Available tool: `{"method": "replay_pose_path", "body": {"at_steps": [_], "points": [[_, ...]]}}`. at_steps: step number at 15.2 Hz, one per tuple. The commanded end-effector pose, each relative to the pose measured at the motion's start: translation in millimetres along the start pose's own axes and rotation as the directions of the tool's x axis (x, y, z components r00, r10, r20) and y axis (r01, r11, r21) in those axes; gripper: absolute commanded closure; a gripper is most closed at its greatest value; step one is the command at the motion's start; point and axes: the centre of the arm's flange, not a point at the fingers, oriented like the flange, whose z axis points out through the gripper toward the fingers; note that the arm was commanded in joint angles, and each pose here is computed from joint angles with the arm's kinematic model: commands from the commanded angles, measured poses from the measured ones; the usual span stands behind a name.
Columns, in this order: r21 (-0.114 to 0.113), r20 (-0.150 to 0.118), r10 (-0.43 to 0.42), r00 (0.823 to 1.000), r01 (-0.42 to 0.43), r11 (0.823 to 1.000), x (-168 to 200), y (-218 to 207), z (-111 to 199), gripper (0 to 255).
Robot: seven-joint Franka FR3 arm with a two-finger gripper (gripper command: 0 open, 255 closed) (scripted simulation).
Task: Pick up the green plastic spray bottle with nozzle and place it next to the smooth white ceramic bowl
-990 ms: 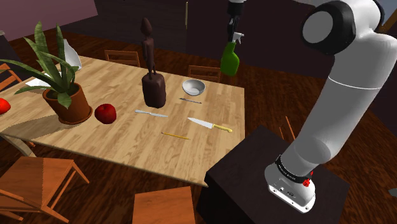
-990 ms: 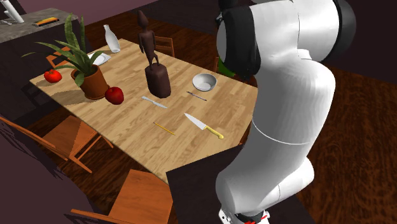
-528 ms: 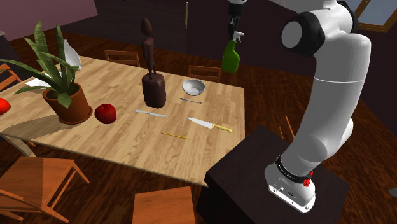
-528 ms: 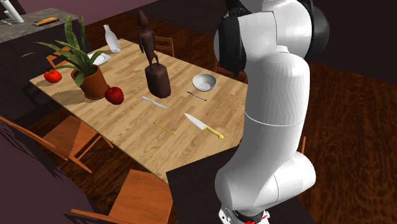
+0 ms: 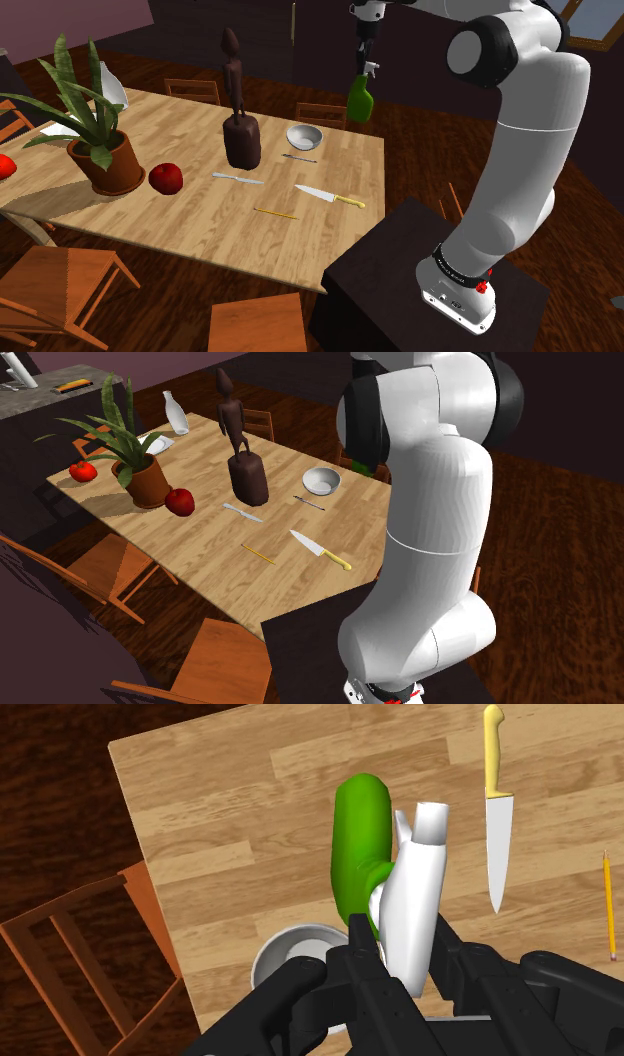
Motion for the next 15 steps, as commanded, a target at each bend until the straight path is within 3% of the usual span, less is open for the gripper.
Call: {"method": "replay_pose_path", "body": {"at_steps": [1, 15], "points": [[-0.001, -0.001, 0.0, 1.0, 0.0, 1.0, 1.0, 0.0, 10.7, 255], [-0.001, -0.001, 0.0, 1.0, 0.0, 1.0, 6.4, -4.0, 84.3, 255]]}}
